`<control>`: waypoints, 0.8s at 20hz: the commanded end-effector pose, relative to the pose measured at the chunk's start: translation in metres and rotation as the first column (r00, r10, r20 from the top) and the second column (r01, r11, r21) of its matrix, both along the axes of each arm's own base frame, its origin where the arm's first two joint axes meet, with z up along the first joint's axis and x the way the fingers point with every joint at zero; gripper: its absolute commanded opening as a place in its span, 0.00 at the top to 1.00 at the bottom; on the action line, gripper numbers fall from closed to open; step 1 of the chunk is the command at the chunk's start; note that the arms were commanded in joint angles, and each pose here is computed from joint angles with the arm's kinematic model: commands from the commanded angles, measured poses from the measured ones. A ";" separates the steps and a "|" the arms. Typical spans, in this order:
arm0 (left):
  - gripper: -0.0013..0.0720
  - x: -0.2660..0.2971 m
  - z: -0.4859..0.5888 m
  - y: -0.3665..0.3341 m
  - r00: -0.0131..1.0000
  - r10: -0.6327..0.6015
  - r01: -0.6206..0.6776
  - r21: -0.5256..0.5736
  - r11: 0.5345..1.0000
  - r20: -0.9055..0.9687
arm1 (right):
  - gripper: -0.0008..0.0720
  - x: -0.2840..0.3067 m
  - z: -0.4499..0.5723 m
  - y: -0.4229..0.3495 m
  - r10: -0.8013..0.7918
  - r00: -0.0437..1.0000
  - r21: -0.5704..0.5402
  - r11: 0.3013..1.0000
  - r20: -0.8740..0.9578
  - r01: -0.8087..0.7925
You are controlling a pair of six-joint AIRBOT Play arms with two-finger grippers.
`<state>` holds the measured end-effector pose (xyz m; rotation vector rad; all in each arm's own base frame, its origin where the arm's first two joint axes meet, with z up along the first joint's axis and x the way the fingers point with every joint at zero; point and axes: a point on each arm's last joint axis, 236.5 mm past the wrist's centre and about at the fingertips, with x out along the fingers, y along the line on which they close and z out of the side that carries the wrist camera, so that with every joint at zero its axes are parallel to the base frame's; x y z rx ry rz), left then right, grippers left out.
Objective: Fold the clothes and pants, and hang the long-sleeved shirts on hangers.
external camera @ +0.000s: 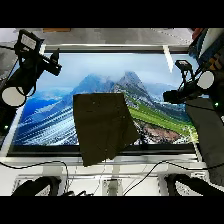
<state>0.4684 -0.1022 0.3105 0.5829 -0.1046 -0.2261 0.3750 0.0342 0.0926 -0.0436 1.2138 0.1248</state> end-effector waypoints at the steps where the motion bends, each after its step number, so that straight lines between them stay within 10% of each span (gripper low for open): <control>1: 0.31 0.000 0.000 0.000 1.000 0.000 0.000 0.000 1.000 0.000 | 0.95 0.000 0.000 0.000 0.001 1.000 0.000 1.000 0.000 -0.001; 16: 0.31 0.000 0.000 0.000 1.000 0.000 0.000 0.000 1.000 0.001 | 0.95 0.022 0.009 -0.003 0.051 0.993 -0.036 0.998 0.103 -0.047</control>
